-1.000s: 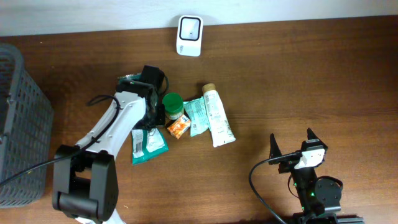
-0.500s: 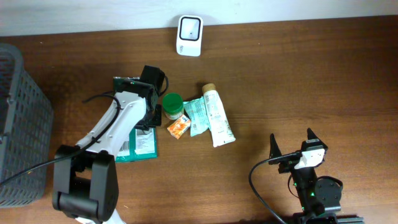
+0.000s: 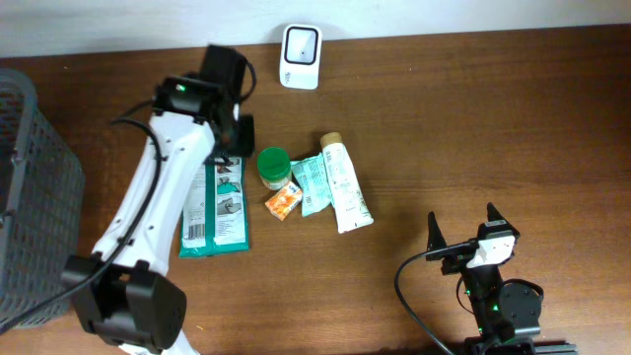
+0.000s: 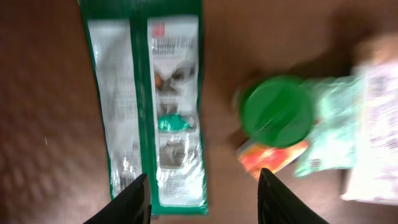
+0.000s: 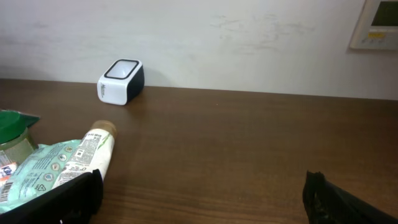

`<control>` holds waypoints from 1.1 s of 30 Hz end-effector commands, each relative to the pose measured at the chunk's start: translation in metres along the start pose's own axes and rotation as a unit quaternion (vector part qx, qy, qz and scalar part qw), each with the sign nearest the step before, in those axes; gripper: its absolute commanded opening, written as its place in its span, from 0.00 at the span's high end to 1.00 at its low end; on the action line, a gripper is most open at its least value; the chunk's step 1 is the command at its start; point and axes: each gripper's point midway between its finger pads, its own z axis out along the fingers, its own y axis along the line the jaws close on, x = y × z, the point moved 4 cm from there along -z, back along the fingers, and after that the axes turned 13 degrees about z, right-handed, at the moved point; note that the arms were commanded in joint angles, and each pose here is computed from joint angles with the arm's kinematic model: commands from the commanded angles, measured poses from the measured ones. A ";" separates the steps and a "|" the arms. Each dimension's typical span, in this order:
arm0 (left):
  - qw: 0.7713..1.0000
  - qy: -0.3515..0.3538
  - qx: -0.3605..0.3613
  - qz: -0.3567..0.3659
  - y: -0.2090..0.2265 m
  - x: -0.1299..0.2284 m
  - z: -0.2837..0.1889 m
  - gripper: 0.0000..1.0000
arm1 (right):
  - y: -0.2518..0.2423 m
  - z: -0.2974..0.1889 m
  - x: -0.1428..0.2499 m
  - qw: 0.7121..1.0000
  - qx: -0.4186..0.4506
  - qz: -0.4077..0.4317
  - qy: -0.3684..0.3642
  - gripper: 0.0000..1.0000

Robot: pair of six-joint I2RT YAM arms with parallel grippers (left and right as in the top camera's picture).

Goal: Scan the item barcode
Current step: 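Carry the 3M gloves pack and lay it left of the bottle, then reach the right gripper to the white tube and grasp it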

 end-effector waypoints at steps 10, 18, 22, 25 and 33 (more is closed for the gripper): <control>0.978 -0.129 0.162 0.022 0.018 -0.033 -0.062 0.46 | 0.000 0.000 0.002 1.000 -0.002 0.000 0.003 0.02; 0.971 -0.146 0.186 0.042 0.041 -0.031 -0.064 0.28 | 0.001 0.000 0.001 1.000 -0.004 0.000 0.000 0.02; 0.973 -0.148 0.170 0.050 0.046 -0.031 -0.063 0.00 | 0.021 -0.002 -0.002 0.997 -0.078 -0.001 -0.002 0.02; 0.979 -0.146 0.136 0.047 0.055 -0.032 -0.060 0.00 | 0.032 -0.005 -0.006 0.993 -0.116 -0.003 0.000 0.02; 0.982 -0.143 0.117 0.045 0.059 -0.032 -0.058 0.01 | 0.056 0.001 -0.053 0.986 -0.157 -0.005 0.061 0.02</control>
